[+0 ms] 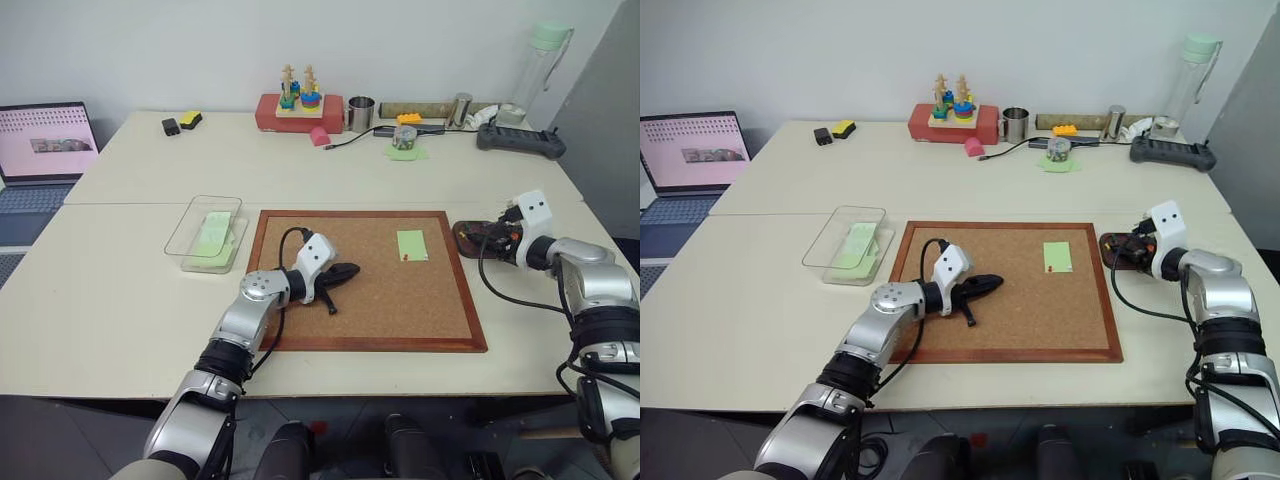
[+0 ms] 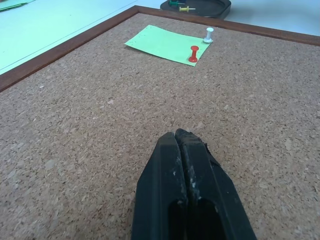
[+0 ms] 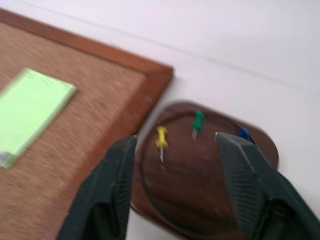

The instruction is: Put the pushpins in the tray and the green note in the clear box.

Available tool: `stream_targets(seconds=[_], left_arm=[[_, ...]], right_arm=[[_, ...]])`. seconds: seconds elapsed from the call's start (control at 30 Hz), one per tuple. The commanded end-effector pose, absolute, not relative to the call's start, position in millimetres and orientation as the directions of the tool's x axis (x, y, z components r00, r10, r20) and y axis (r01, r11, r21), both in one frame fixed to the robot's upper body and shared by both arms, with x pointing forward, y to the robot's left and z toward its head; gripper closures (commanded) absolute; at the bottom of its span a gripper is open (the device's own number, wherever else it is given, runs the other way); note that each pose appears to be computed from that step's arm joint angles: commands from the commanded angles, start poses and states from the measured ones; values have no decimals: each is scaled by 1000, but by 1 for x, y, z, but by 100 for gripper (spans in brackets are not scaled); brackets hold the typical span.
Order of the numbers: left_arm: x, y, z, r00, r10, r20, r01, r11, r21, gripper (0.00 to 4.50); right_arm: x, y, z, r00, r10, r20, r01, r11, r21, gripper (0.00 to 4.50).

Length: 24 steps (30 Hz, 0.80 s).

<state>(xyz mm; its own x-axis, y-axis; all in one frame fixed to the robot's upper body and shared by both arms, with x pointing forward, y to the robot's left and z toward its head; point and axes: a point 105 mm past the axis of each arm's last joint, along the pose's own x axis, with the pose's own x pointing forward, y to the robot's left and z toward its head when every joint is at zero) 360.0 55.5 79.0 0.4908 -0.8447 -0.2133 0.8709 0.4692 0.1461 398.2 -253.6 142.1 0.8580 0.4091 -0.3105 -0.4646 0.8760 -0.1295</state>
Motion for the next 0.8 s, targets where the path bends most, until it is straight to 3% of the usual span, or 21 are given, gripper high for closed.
stream_targets(seconds=[0.03, 0.17, 0.63, 0.8], left_arm=[[357, 60, 63, 485, -833, -268, 874, 470, 122, 450], [357, 61, 63, 486, -831, -270, 874, 471, 122, 450], [356, 67, 63, 487, -826, -285, 873, 470, 130, 450], [355, 72, 62, 493, -820, -291, 870, 475, 133, 450]], right_arm=[[367, -218, 161, 730, 628, -270, -678, 716, -168, 147], [356, -193, 148, 671, 685, -283, -739, 646, -190, 147], [376, -179, 118, 703, 666, -247, -710, 674, -203, 147], [379, -177, 116, 704, 673, -229, -711, 672, -209, 237]])
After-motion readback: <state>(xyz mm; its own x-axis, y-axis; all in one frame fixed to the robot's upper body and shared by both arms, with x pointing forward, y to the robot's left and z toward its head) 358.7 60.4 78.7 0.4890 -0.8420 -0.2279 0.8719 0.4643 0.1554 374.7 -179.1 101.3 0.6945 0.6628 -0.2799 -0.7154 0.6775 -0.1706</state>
